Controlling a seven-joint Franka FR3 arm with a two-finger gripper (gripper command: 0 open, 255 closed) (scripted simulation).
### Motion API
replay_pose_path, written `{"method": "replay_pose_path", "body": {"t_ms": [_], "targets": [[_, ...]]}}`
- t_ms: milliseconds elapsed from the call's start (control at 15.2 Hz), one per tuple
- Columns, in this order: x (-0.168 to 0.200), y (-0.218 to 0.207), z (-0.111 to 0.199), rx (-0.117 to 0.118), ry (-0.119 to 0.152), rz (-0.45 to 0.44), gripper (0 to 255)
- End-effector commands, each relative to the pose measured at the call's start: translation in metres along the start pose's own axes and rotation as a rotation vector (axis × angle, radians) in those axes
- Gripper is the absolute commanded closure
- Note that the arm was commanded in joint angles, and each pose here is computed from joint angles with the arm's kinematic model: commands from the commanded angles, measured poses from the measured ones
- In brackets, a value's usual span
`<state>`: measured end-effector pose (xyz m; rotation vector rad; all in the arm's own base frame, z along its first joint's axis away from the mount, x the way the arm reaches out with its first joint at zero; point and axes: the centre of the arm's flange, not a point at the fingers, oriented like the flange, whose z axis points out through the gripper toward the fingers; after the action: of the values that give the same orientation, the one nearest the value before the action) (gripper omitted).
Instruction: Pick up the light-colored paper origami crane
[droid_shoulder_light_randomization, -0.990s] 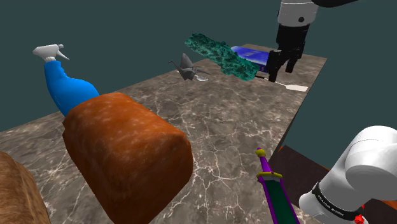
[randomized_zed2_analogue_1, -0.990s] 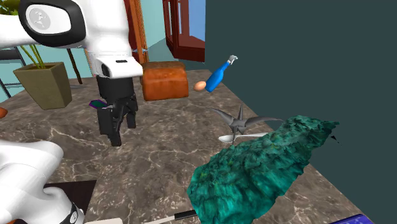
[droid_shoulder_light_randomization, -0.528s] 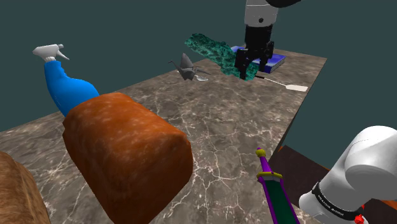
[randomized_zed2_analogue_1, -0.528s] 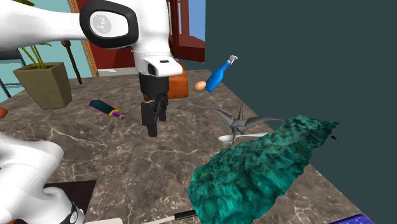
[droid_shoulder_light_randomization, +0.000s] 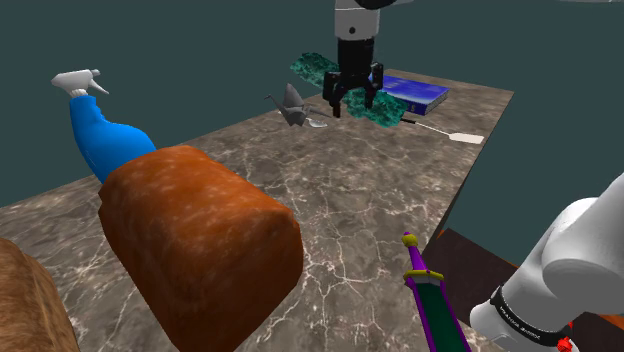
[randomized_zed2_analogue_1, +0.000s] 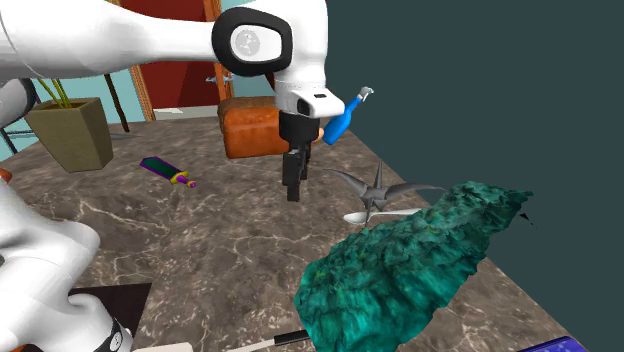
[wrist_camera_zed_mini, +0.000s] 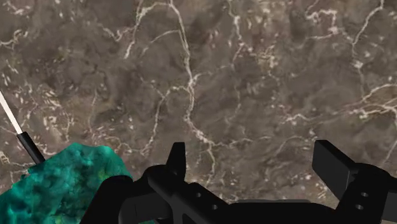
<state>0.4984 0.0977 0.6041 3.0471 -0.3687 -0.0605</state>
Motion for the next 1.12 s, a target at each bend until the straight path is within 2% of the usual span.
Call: {"method": "replay_pose_path", "body": {"t_ms": [0,660,1056], "targets": [[0.023,-0.014,-0.002,0.010,-0.005,0.017,0],[0.137,-0.078,-0.004,0.054,-0.027,0.098,0],[0.139,-0.080,0.023,0.054,-0.028,0.099,0]]}}
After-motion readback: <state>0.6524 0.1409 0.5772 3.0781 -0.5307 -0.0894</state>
